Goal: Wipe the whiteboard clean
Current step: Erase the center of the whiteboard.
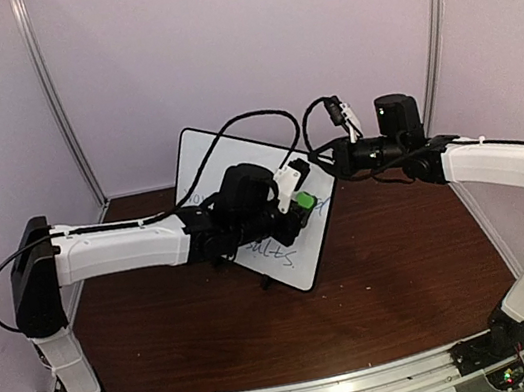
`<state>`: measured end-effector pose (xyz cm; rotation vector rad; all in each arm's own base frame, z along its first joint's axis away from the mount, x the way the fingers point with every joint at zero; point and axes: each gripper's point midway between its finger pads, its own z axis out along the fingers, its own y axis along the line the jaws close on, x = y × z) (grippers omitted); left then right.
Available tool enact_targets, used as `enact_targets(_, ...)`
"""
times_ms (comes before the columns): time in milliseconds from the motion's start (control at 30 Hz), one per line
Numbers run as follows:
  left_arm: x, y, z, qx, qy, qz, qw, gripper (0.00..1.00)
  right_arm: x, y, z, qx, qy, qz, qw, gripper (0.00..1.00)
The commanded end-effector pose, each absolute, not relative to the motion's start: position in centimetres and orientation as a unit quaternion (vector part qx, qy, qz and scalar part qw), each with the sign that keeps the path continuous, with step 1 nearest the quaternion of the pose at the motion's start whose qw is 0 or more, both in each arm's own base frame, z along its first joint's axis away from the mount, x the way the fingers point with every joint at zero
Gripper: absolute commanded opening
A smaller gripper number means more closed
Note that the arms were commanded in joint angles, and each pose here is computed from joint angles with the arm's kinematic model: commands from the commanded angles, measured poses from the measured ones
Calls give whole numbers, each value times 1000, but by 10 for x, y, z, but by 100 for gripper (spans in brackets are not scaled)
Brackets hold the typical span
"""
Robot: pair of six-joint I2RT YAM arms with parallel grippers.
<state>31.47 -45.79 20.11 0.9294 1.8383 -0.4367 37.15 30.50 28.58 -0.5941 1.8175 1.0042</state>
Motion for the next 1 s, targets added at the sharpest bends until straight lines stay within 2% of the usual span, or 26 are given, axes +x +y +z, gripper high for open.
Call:
enact_targets(0,337,-472,217,358,750,-170,529,17,325,338,257,-320,738,452,386,0)
enact_targets(133,346,-477,222,351,752,-156,535,17,325,338,257,-320,739,452,385,0)
enact_targets(267,342,-473,207,360,769,-146,507,17,326,338,256,-318,740,451,384,0)
enact_targets(700,303,-447,147,376,822,-124,410,17,333,339,256,-305,749,448,381,0)
enact_targets(967,308,-451,157,367,820,-115,423,16,333,338,254,-305,750,446,381,0)
